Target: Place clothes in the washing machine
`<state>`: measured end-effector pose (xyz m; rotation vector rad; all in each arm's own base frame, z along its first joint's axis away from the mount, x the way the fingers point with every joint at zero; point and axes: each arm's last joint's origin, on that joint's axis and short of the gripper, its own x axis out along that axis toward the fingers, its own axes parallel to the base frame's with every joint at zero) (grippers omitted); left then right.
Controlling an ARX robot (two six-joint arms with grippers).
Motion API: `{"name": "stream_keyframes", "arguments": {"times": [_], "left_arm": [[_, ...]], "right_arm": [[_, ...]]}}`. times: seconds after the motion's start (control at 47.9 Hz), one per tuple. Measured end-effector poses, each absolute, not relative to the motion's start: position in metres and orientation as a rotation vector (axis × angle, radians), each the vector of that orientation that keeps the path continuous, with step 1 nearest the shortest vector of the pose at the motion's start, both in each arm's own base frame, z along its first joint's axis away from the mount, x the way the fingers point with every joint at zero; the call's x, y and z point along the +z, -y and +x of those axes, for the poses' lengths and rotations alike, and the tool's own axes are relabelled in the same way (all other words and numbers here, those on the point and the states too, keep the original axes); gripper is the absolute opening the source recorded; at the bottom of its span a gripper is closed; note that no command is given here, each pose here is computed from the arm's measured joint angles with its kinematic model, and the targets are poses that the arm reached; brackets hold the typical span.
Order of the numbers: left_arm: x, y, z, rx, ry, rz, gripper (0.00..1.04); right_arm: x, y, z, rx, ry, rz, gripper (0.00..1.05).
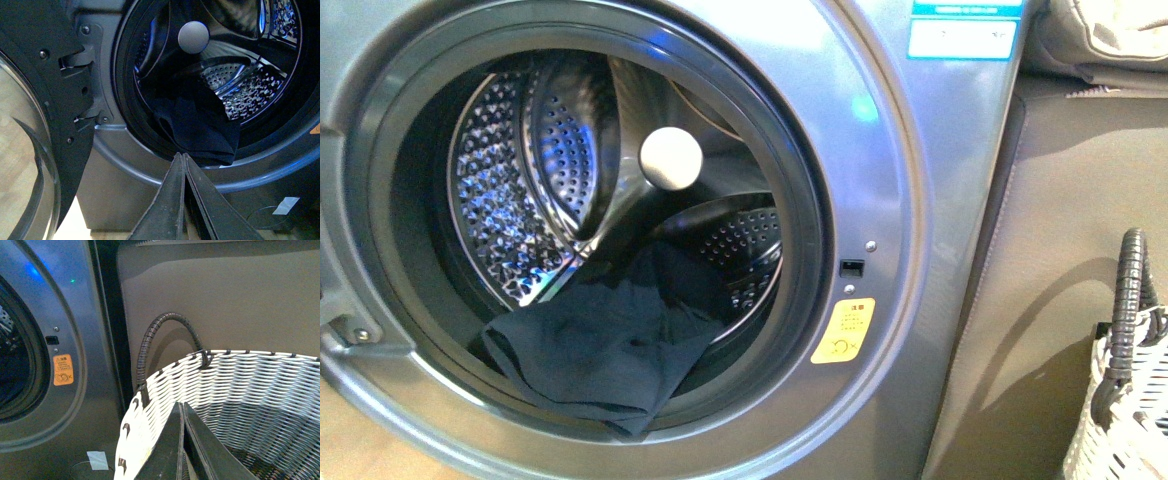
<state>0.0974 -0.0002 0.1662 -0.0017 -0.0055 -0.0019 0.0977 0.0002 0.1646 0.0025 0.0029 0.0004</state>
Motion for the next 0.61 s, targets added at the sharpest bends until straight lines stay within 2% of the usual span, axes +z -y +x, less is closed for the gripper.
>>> {"name": "stream_keyframes", "arguments": {"times": [0.125,0.167,0.501,0.564,0.606], "left_arm": [[0.1662,0.0002,0.0974,-0.002,0.005,-0.002,0.04],[0.1662,0.0002,0.0974,-0.002,0.005,-0.003,0.04],[0.1662,0.0002,0.0974,-0.002,0.005,-0.003,0.87],[0.1662,0.0002,0.0974,-0.002,0.005,-0.002,0.98],[0.1662,0.0002,0.0974,-0.002,0.005,-0.002,1.0]], "right_arm": [[0.1646,-0.0002,0.0977,0.0,-0.003,0.002,0.02],[0.1646,-0.0002,0.0977,0.0,-0.003,0.002,0.08],[0.1646,-0.0002,0.0977,0.0,-0.003,0.002,0.9],[0.1646,-0.0002,0.0977,0.0,-0.003,0.003,0.99],[0.1646,-0.0002,0.0977,0.0,-0.003,0.002,0.98]]}}
